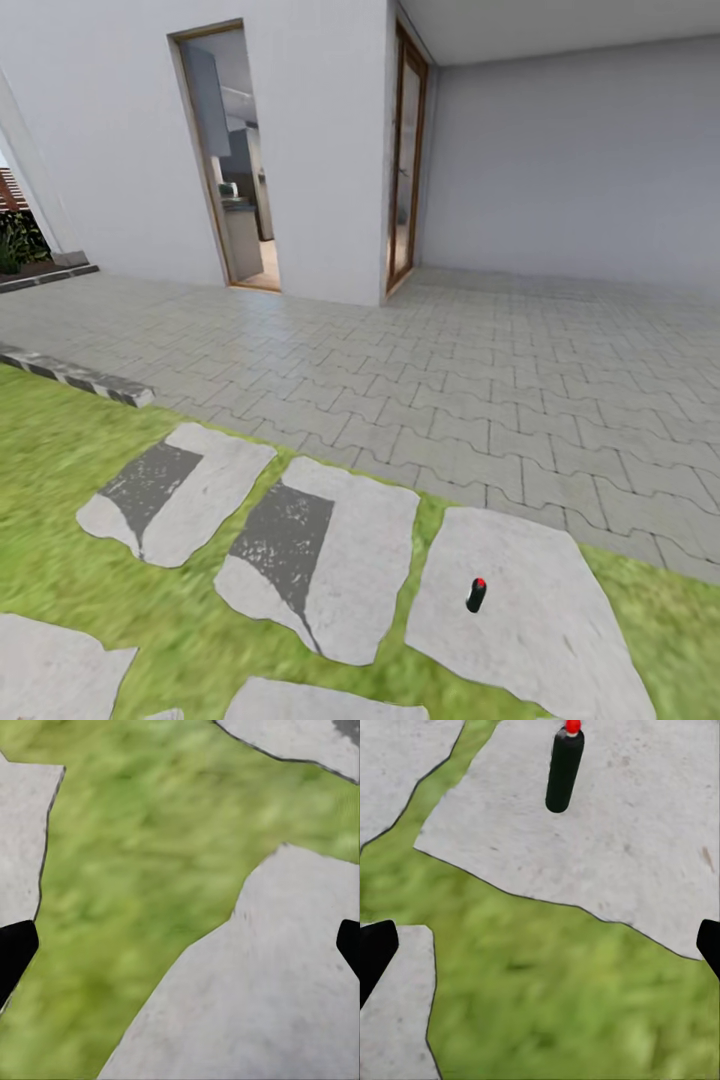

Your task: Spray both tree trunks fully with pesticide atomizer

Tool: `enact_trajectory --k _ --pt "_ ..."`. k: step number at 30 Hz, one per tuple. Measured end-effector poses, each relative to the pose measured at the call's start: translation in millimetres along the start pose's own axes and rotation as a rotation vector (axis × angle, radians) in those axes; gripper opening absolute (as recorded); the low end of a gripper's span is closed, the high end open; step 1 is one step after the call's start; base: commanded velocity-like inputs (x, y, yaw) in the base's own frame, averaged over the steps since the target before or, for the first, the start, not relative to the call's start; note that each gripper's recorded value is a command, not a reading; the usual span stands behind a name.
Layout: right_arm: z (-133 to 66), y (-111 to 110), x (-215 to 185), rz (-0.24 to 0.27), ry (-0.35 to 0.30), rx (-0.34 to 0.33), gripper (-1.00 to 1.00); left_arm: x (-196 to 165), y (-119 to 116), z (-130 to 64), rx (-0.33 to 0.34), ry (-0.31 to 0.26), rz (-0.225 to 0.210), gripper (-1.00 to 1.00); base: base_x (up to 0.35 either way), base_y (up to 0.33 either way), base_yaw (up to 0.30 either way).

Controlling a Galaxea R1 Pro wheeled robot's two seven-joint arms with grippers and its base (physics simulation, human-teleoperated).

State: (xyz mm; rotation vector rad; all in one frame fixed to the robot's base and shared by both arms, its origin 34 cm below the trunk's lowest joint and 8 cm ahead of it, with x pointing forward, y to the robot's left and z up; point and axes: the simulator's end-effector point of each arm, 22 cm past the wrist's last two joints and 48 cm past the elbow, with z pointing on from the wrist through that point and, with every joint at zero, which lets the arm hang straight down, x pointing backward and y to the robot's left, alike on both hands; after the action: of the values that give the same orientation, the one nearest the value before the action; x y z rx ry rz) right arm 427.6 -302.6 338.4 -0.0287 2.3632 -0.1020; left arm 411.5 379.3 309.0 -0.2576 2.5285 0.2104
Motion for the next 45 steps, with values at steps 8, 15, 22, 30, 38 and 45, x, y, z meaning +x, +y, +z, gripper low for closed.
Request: enact_trajectory --k 8,15,22,30,38,45 --pt "0.1 0.0 -0.3 0.0 -0.001 -0.001 1.0 -0.2 0.0 0.0 0.0 -0.001 0.0 1.0 0.24 0.237 -0.005" --pt "-0.1 -0.6 0.0 -0.001 0.0 0.0 1.0 -0.3 -0.1 0.0 0.0 -0.001 0.0 1.0 0.255 0.237 -0.149" --pt "-0.2 0.1 0.3 0.0 0.0 -0.001 1.0 -0.5 1.0 0.1 -0.001 -0.001 0.0 1.0 0.257 0.237 -0.26" --pt "-0.1 0.1 0.2 0.0 0.0 -0.001 1.0 -0.5 1.0 0.1 -0.001 -0.001 0.001 1.0 0.257 0.237 -0.262" --pt "-0.1 0.0 0.0 0.0 0.0 0.0 1.0 -0.6 1.0 0.1 -0.001 -0.001 -0.001 1.0 0.257 0.237 -0.262" --pt "-0.1 -0.1 0.1 0.0 0.0 0.0 1.0 -0.5 1.0 0.1 -0.001 -0.001 -0.001 1.0 0.257 0.238 -0.26"
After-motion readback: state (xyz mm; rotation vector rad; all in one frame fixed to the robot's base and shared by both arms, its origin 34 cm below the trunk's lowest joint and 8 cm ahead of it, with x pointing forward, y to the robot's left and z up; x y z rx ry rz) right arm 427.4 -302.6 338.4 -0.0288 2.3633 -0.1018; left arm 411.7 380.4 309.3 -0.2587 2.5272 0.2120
